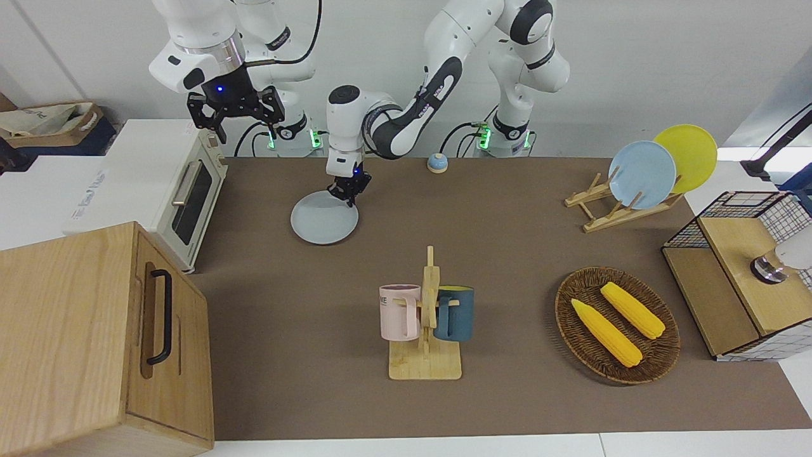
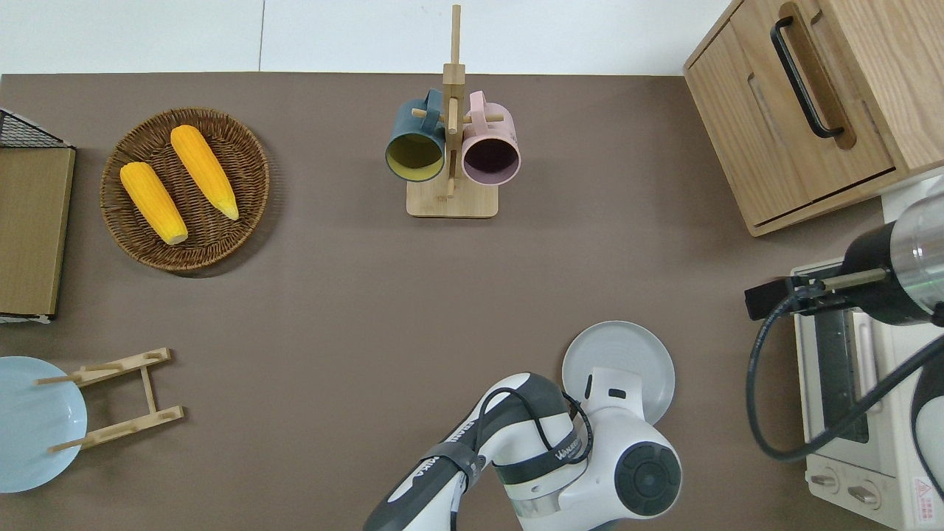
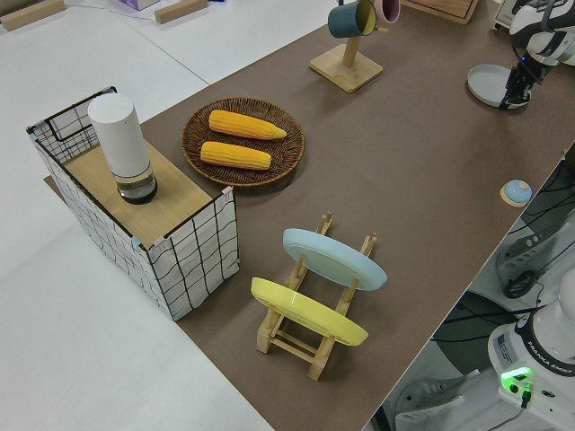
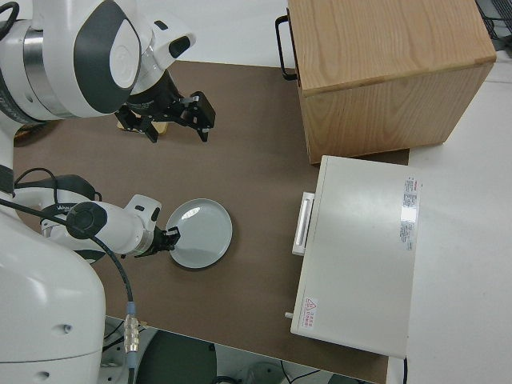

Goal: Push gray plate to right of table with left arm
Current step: 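Keep pushing the gray plate with the left gripper farther along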

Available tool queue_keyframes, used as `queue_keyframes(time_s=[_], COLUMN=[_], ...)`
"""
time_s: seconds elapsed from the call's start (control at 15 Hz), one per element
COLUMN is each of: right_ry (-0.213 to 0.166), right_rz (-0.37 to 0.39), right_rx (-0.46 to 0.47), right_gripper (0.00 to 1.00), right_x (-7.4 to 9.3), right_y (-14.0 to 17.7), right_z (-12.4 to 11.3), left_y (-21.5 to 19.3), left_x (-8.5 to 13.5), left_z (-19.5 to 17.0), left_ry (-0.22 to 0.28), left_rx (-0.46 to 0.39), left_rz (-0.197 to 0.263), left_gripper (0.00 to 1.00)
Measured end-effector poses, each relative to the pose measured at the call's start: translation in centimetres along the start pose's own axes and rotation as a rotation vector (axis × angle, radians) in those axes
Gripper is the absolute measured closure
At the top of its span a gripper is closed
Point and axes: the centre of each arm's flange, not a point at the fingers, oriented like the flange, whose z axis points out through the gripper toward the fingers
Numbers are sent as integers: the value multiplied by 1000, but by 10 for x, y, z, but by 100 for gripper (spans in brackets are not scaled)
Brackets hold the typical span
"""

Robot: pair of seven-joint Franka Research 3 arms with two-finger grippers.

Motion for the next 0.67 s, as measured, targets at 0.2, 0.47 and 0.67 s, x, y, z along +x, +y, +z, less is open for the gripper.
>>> queue_keyframes(time_s=[0.2, 0.47, 0.67], right_ry=[0, 0, 0], right_rz=[0, 0, 0], right_rx=[0, 0, 0], right_gripper=[1, 1, 1], right_x=[0, 0, 0], right_y=[0, 0, 0], right_z=[0, 0, 0], left_y=[0, 2, 5], left_x=[-1, 2, 9], left_z=[4, 9, 5], left_ry=[-2, -1, 8], left_rx=[8, 24, 45], left_rz=[2, -3, -13], left_gripper=[88, 48, 19])
